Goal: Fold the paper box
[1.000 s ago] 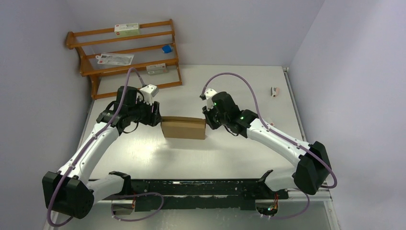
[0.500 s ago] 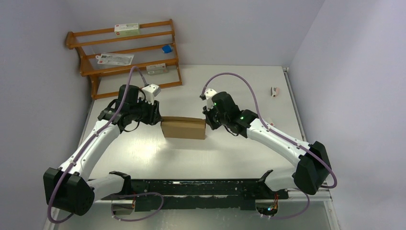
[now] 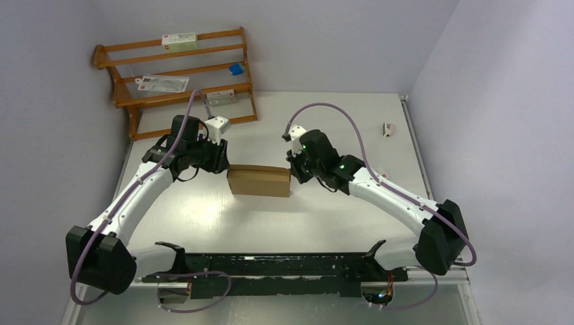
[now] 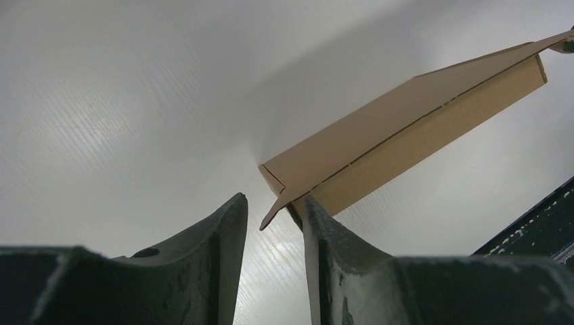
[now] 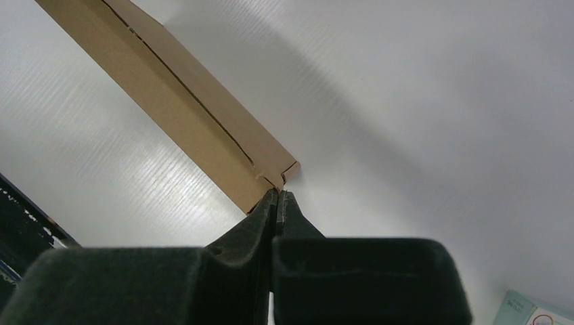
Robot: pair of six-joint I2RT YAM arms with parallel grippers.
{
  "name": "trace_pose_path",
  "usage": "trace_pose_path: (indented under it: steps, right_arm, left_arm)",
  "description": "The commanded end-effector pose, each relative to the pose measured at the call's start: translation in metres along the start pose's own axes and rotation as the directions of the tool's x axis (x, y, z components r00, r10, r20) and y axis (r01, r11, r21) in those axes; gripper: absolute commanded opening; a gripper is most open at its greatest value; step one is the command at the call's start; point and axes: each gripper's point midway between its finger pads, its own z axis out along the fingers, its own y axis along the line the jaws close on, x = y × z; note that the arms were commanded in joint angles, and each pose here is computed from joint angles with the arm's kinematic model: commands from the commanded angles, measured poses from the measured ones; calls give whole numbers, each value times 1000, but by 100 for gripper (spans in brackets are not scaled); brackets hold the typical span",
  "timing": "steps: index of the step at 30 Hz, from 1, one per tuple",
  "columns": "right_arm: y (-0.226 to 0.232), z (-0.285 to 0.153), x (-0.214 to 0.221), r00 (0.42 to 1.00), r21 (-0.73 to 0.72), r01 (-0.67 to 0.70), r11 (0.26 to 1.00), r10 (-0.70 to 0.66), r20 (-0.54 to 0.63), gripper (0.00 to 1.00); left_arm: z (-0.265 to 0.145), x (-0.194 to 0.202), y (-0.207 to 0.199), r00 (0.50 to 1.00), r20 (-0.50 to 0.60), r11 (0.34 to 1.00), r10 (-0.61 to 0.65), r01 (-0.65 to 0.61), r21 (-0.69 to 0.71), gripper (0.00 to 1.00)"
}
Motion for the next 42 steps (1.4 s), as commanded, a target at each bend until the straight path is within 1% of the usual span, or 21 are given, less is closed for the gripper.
trace_pose_path:
  steps: [1,6,16,22,26,29,33,39,42]
  right_arm:
    - [-2,1,0,1000,0,-4,1000,4,14,0]
    - [0,1,-2,1000,-6,-2,1000,2,16,0]
    - [0,1,-2,1000,-12,3,1000,-2,16,0]
    - [1,0,-6,1000,-12,-8,1000,8,28,0]
    - [0,0,-7,999,-4,-27,1000,27,26,0]
    - [-1,1,-6,998,13,-64,998,63,22,0]
    - [-2,1,-8,992,30,-123,992,123,29,0]
    - [-3,3,-9,975,84,-222,971,220,30,0]
    - [3,5,-8,967,105,-254,961,253,25,0]
  left_arm:
    - [-3,1,-2,1000,-8,1000,24,-24,2,40]
    - [-2,1,-6,1000,-8,999,24,-24,26,33]
    - [3,7,-7,999,-33,999,22,-21,30,28]
    - [2,8,-12,999,-36,999,8,-6,47,21]
    - [-1,7,-16,999,-24,998,-42,43,47,15]
    - [-1,8,-19,993,-21,993,-112,113,42,12]
    - [-1,9,-27,987,-16,984,-161,162,70,10]
    - [4,16,-29,975,-22,974,-222,223,51,6]
    - [7,14,-33,970,3,968,-244,244,53,5]
